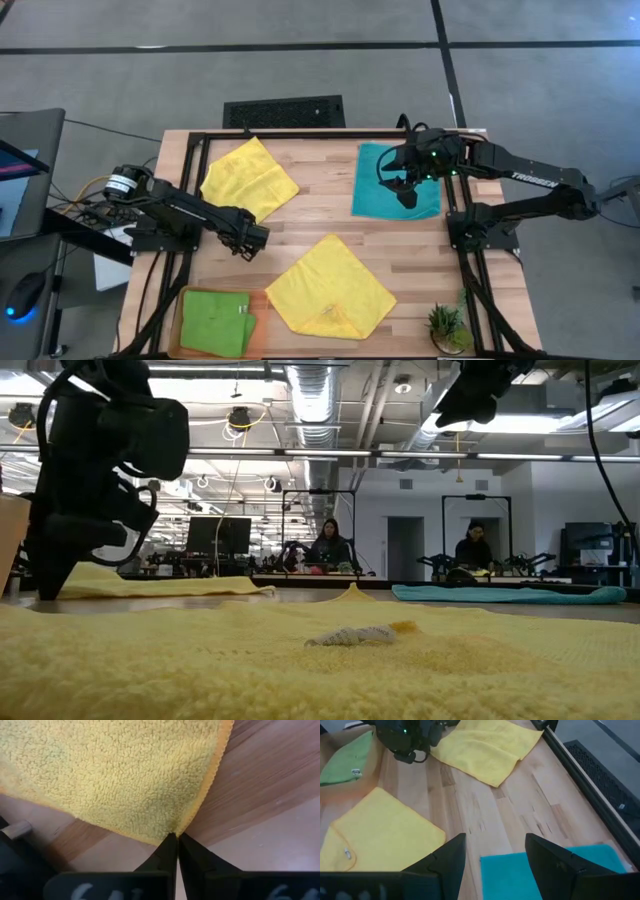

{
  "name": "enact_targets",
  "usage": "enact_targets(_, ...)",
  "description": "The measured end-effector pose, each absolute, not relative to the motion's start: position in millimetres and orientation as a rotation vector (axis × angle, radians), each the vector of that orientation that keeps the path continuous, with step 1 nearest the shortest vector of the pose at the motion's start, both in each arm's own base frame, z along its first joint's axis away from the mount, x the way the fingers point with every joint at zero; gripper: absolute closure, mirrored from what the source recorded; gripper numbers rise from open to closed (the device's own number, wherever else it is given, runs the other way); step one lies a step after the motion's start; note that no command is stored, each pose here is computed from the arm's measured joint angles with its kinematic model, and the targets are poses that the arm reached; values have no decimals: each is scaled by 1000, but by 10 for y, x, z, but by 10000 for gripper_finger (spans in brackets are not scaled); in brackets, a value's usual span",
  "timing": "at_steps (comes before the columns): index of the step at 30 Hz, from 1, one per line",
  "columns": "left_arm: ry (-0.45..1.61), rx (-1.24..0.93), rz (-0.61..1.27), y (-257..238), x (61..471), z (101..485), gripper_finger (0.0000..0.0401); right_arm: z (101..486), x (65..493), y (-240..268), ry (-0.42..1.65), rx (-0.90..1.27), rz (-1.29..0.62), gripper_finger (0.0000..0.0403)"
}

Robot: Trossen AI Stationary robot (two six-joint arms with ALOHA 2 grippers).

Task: Fold microfiber towels
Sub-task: Fold the top yellow microfiber towel

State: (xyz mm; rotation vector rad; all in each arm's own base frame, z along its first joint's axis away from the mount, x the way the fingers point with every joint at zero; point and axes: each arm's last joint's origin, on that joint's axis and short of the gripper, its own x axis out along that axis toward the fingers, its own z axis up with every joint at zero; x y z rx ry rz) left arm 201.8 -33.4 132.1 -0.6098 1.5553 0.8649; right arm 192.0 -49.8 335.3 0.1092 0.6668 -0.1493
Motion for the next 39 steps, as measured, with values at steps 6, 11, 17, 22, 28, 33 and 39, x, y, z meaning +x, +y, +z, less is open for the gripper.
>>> enact_targets(6, 1460, -616, 720, -420, 2310, 1572, 400, 3289, 2014, -465, 708, -37, -69, 175)
enact_targets(11, 1405, -614, 632, -459, 2493, 1803, 401, 3124, 2279, -445, 755, -142, 12, 175)
enact_targets(17, 1350, -607, 592, -481, 2627, 2051, 401, 2833, 2734, -407, 759, -263, 99, 175)
enact_targets(22, 1333, -576, 600, -483, 2668, 2218, 401, 2556, 3044, -392, 764, -325, 142, 175)
enact_targets(28, 1301, -593, 587, -494, 2727, 2385, 401, 2270, 3353, -350, 717, -426, 190, 175)
enact_targets(33, 1248, -607, 569, -503, 2792, 2534, 401, 2151, 3593, -290, 666, -488, 218, 175)
enact_targets(39, 1212, -611, 564, -505, 2826, 2623, 401, 1980, 3911, -197, 681, -549, 275, 175)
